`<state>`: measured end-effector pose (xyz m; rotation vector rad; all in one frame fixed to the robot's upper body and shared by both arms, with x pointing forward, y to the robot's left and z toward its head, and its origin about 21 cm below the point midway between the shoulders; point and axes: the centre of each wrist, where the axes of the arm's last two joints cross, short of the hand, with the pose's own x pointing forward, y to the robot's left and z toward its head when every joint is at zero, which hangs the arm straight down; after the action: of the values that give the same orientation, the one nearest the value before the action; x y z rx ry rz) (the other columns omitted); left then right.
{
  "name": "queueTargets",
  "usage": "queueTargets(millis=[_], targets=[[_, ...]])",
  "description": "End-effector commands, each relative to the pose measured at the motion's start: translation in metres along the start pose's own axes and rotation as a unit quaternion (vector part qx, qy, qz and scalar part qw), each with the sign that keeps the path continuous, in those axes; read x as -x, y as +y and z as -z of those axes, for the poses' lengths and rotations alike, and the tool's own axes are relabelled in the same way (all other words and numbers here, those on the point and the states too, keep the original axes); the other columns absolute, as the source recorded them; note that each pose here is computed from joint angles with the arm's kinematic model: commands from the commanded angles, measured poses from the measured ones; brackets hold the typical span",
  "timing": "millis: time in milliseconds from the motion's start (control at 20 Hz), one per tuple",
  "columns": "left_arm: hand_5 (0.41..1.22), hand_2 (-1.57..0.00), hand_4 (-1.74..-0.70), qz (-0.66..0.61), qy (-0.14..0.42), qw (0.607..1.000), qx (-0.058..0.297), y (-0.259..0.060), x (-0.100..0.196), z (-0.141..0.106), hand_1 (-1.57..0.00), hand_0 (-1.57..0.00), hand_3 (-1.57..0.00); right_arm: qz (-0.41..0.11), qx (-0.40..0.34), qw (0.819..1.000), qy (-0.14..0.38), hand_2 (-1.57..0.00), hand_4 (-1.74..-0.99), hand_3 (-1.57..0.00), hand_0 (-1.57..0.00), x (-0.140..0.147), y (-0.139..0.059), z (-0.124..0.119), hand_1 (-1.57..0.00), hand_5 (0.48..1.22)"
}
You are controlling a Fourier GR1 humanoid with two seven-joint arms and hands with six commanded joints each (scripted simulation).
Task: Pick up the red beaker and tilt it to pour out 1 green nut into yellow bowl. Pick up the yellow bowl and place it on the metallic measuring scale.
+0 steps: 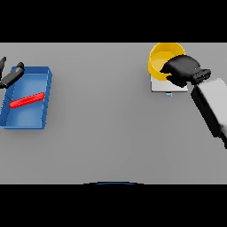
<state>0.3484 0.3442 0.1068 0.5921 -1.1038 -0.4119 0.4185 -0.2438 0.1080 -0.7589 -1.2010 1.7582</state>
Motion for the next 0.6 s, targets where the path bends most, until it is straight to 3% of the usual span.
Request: queueTargets(millis=[0, 200, 450, 550], targets=[[0.725, 0.0, -0.72, -0.001, 0.002, 1.0, -0.003, 0.002, 0.0, 0.0, 0.0, 0.0, 0.0, 0.003, 0.0, 1.0, 0.005, -1.5, -1.741, -1.17, -1.57, 0.005, 0.002, 0.001, -1.57, 1.221], [0.713, 0.0, -0.73, -0.004, 0.004, 1.0, -0.001, -0.001, 0.001, -0.002, 0.0, 0.0, 0.0, 0.027, -0.006, 0.999, 0.025, -1.45, -1.741, -1.29, -1.57, 0.017, 0.022, 0.007, -1.57, 1.221], [0.714, 0.0, -0.73, -0.004, 0.007, 1.0, -0.007, 0.003, 0.0, -0.002, 0.0, 0.0, 0.0, 0.059, -0.025, 0.997, 0.032, -1.39, -1.741, -1.41, -1.55, 0.023, 0.03, 0.012, -1.57, 1.221], [0.71, 0.0, -0.73, -0.003, 0.008, 1.0, -0.004, 0.003, 0.001, -0.001, 0.0, 0.0, 0.0, 0.068, -0.034, 0.996, 0.044, -1.37, -1.741, -1.47, -1.47, 0.025, 0.031, 0.014, -1.57, 1.221]])
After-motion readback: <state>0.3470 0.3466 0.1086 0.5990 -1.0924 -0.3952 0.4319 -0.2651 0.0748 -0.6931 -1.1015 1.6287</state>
